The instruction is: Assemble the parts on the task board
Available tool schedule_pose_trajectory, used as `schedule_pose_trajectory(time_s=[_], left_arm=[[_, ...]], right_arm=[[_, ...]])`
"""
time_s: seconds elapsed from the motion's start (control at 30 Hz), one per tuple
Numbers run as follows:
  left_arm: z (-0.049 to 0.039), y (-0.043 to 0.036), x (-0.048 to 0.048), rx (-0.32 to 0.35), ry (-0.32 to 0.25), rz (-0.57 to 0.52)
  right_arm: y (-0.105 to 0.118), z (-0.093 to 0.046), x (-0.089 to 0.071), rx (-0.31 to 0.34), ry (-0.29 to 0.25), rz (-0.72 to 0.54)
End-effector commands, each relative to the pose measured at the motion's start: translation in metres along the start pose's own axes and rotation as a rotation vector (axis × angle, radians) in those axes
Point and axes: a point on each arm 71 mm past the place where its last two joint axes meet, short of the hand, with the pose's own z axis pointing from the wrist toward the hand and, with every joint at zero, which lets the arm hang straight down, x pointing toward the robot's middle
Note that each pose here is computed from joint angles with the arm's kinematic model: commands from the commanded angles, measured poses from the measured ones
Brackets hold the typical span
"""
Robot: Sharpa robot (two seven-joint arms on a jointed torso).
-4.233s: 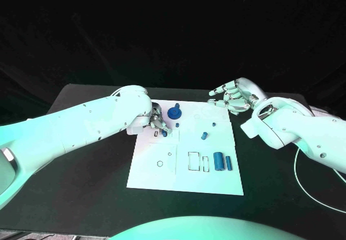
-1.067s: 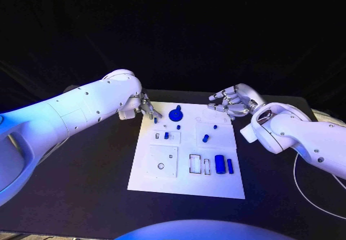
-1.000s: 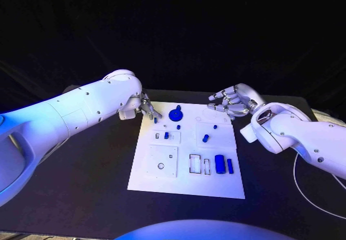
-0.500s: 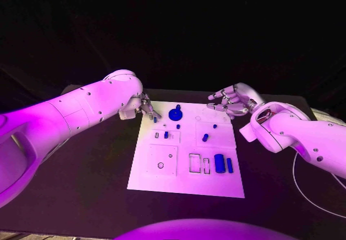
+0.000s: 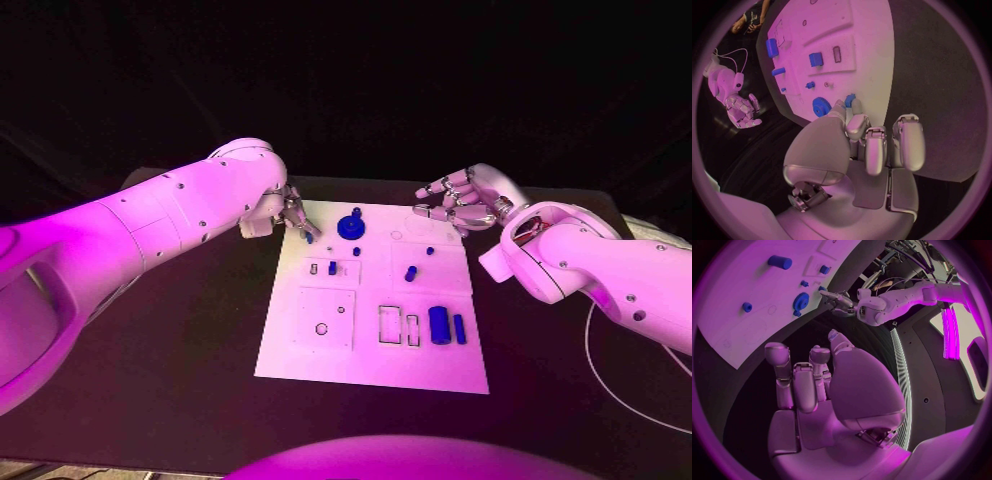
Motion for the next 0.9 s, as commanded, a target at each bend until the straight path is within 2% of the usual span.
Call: schedule_pose_trajectory(time_s=[0.03, 0.3, 0.5, 0.73, 0.9], left_arm=[[0.0005, -0.0023, 0.0026, 0.016, 0.022, 0.004], [0.0003, -0.0009, 0.0025, 0.025, 0.021, -0.012], [-0.0027, 0.0040, 0.0022, 0.046, 0.014, -0.048], [-0.0143, 0.0116, 0.0036, 0.106, -0.007, -0.103], [-0.0262, 0.0129, 0.0083, 0.165, -0.023, -0.122]], right_arm=[[0.001, 0.000, 0.002, -0.012, 0.015, -0.003], [0.001, 0.000, 0.002, -0.011, 0.016, -0.004], [0.000, 0.000, 0.002, -0.010, 0.018, -0.004], [-0.001, -0.001, 0.001, -0.007, 0.017, -0.006], [-0.001, -0.001, 0.000, -0.006, 0.017, -0.007]])
